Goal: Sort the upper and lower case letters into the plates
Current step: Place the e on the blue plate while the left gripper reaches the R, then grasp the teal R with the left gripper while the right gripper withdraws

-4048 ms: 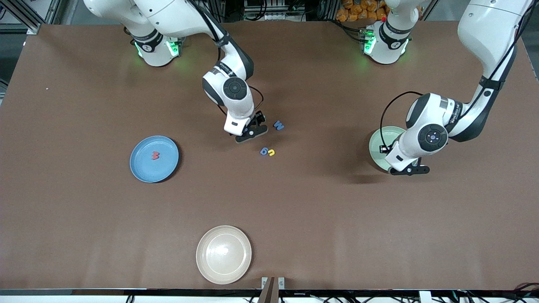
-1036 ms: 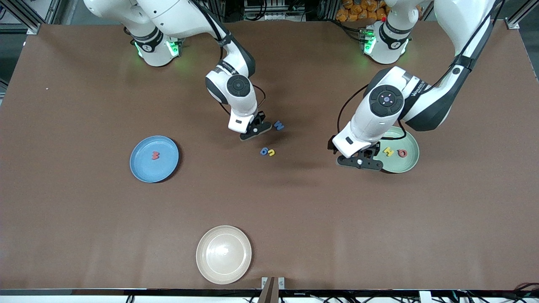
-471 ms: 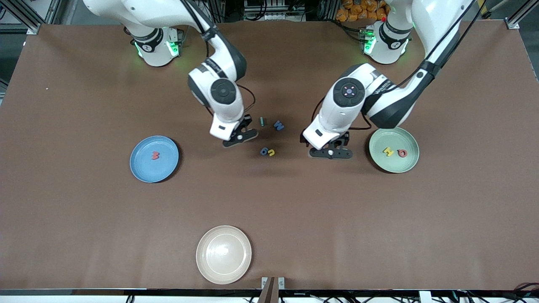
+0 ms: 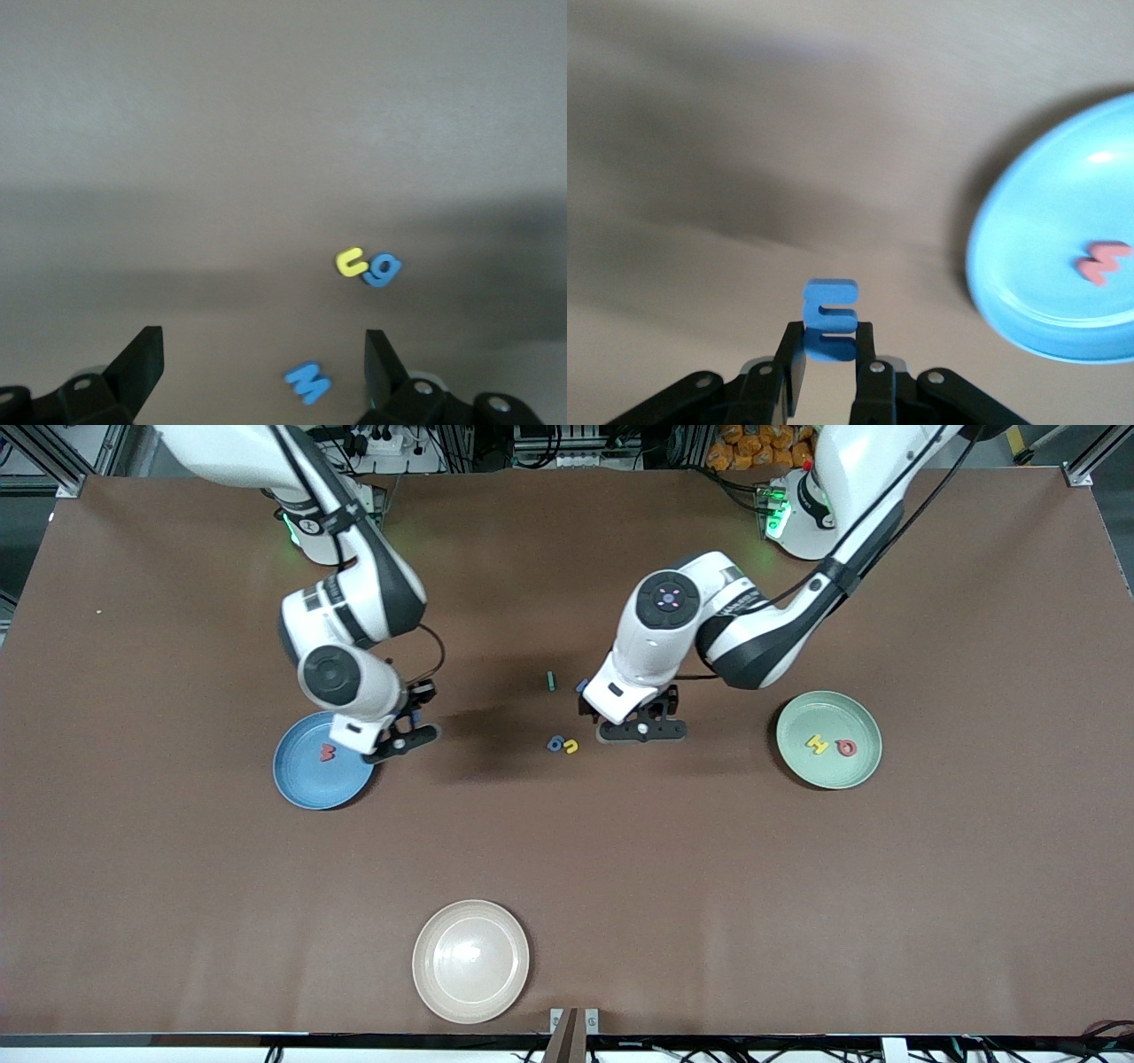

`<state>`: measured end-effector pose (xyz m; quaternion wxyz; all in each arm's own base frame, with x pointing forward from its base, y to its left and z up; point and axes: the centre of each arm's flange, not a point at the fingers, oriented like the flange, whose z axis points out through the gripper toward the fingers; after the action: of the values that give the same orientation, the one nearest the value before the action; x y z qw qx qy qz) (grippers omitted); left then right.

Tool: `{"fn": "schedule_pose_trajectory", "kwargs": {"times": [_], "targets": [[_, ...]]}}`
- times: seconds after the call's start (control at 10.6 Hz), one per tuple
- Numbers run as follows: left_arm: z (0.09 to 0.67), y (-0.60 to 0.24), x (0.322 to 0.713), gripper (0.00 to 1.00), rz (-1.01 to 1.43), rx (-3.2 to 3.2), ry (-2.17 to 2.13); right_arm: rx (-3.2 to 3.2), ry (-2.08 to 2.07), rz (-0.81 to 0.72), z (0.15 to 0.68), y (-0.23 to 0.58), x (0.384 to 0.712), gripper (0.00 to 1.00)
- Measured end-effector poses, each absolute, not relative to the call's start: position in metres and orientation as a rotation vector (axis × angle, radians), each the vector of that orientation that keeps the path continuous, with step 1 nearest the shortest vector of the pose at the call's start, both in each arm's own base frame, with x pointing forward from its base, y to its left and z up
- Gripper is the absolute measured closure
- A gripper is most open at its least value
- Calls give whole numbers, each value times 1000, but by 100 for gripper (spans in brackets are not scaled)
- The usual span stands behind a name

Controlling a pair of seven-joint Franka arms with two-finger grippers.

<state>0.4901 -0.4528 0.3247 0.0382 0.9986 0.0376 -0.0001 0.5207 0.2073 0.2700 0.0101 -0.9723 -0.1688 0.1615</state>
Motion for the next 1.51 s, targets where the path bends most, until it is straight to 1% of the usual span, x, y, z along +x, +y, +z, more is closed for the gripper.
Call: {"fn": "schedule_pose_trajectory", "kwargs": {"times": [0.19,0.38,0.56,0.75,0.85,0.94,1.04,1.22,1.32,1.51], "targets": [[305,-491,466,0,6,3090,175,-3053,-528,516,261,150,534,73],[279,-521,445,0,23,3128,225,-3054,-499,469,252,93,548,73],[256,-544,424,0,38,3141,303,-3060,-444,416,229,67,556,73],[243,-559,405,0,28,3134,335,-3055,-422,429,208,59,558,73],[238,-563,400,0,22,3132,328,-3054,-423,431,207,60,558,66],[233,-564,398,1,14,3134,324,-3055,-425,420,209,61,561,53],[227,-566,395,2,4,3139,318,-3055,-428,419,214,63,565,37],[213,-570,386,7,-17,3144,299,-3043,-427,500,239,66,578,11],[208,-571,383,8,-25,3147,292,-3041,-425,516,257,67,587,0],[200,-574,375,13,-40,3158,277,-3048,-420,490,282,67,601,0]]}}
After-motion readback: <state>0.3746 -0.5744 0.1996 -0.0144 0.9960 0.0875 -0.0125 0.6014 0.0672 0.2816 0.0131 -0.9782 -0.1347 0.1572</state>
